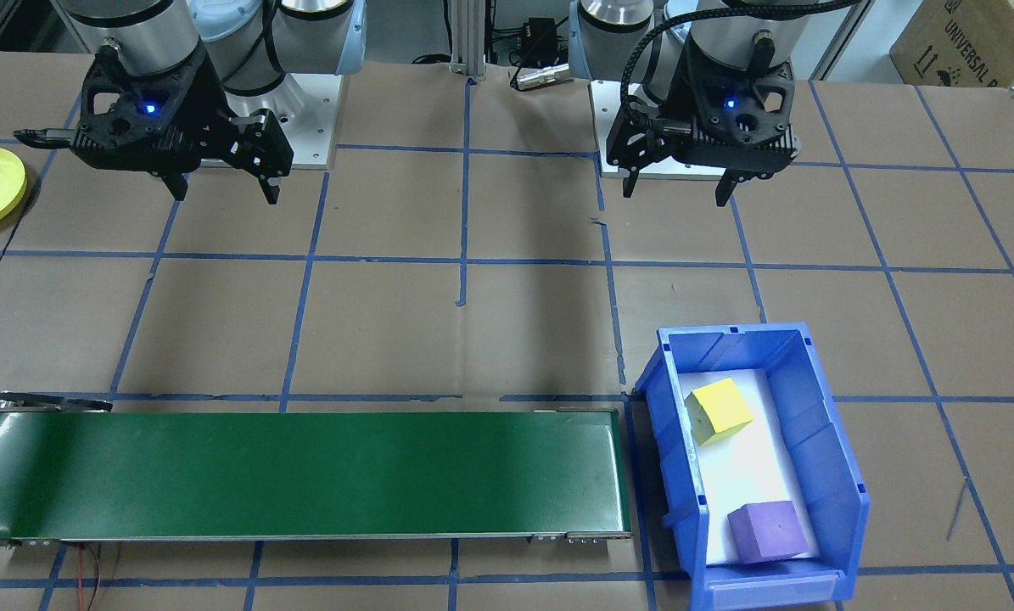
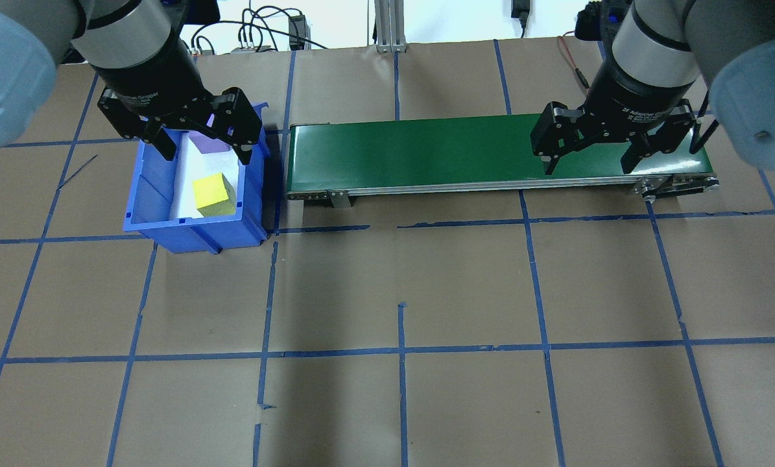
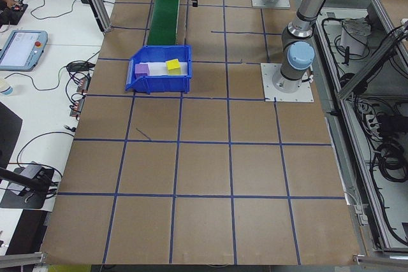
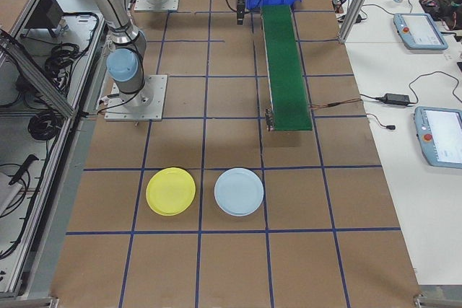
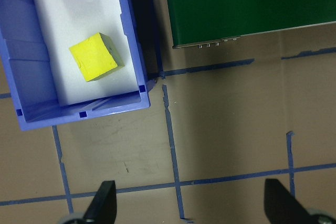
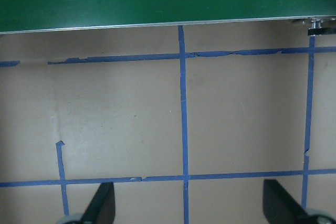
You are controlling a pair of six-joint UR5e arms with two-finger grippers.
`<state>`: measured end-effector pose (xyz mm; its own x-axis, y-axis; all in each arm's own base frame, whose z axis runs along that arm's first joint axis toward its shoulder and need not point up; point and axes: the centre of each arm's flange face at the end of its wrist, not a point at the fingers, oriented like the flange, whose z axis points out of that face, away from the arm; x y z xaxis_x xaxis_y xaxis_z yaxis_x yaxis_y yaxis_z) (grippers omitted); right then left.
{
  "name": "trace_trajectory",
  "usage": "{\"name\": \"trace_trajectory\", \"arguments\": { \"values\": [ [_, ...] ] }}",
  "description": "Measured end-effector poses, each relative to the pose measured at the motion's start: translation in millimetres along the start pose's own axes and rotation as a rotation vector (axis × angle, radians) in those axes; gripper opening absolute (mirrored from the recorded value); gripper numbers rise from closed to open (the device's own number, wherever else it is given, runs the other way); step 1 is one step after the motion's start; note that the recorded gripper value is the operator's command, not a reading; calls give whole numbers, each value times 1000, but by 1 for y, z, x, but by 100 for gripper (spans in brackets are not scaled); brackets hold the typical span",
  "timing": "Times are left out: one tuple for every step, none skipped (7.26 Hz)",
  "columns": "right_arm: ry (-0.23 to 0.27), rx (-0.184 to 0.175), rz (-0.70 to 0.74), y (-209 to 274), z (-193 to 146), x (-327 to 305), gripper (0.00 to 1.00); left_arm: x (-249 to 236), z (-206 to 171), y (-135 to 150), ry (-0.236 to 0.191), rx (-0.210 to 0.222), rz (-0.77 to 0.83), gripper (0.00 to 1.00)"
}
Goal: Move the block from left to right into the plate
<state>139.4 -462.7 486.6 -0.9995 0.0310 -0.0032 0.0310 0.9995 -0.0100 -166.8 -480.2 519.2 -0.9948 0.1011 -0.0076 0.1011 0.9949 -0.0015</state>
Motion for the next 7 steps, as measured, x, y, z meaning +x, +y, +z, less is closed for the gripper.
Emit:
{"name": "trace_trajectory", "arguments": {
  "values": [
    [0, -1, 0, 0, 0, 0, 100, 0, 0, 1, 2, -1, -2, 100],
    [0, -1, 0, 0, 1, 0, 100, -1, 0, 1, -1, -1, -1, 100],
    [0, -2, 0, 0, 1, 0, 100, -5, 0, 1, -4, -1, -2, 100],
    [0, -2, 0, 0, 1, 0, 100, -15, 0, -3, -2, 6, -14, 100],
    [0, -3, 0, 0, 1, 0, 100, -40, 6, -14, 9, 9, -44, 100],
    [0, -3, 0, 0, 1, 0, 100, -70, 23, -35, 22, -4, -78, 100],
    [0, -3, 0, 0, 2, 0, 100, -95, 50, -67, 26, -7, -102, 100]
  ]
}}
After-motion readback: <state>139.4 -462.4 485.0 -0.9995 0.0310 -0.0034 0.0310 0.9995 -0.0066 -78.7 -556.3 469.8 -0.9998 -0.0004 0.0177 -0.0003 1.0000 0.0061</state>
